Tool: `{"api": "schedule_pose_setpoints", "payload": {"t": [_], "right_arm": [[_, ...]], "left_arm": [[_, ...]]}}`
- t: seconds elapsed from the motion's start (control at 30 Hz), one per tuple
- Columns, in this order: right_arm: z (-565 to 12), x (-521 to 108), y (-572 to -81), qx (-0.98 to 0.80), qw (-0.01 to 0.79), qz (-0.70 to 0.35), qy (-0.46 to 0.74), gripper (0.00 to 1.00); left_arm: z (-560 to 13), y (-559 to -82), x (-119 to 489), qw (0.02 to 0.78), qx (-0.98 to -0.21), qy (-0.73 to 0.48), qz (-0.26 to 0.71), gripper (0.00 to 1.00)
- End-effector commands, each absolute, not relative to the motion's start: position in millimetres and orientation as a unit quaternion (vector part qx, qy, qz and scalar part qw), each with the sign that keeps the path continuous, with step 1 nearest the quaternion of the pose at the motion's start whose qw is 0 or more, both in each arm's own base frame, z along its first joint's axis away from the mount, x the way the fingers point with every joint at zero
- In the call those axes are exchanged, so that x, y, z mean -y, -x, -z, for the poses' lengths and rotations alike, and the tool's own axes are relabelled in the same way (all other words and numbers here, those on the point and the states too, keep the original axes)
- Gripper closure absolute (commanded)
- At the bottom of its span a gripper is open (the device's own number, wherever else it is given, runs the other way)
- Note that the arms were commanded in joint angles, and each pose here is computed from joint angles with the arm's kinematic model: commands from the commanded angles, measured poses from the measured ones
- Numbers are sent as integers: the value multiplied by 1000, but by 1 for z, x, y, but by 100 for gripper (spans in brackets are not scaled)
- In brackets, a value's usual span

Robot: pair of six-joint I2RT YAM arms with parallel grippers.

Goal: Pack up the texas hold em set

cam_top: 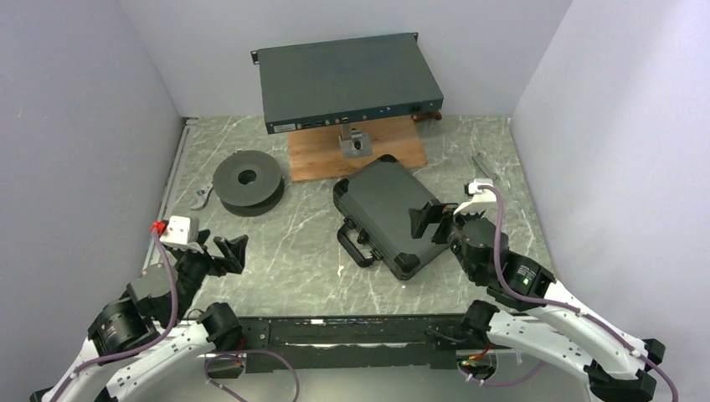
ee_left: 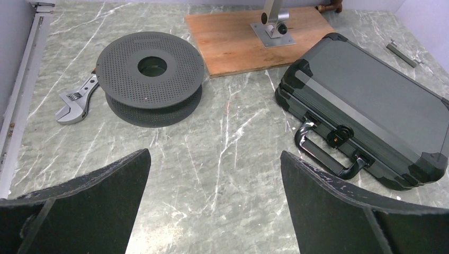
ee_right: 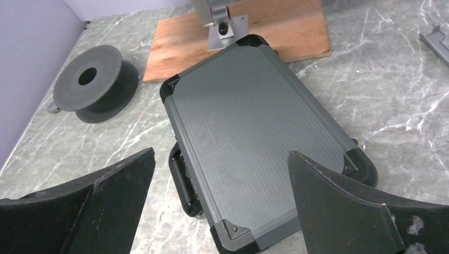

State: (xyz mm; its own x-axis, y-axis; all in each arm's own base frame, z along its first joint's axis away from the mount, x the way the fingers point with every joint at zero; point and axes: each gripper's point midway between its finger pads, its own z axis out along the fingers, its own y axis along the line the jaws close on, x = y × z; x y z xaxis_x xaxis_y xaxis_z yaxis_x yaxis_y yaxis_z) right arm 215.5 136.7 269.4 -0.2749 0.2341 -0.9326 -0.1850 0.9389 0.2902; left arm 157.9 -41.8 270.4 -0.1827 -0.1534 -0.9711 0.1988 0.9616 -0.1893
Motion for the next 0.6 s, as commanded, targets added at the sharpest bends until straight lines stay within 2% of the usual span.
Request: {"api": "schedule_pose_setpoints", "payload": {"t": [0.0, 0.57], "right_arm": [[-285, -132, -217, -754, 629, -188, -31, 0], [-299, -129, -212, -727, 652, -213, -26, 0]], "left_arm": [[-275, -156, 41, 649, -747, -22, 143, 0], [-274, -157, 39, 649, -748, -18, 138, 1]]}}
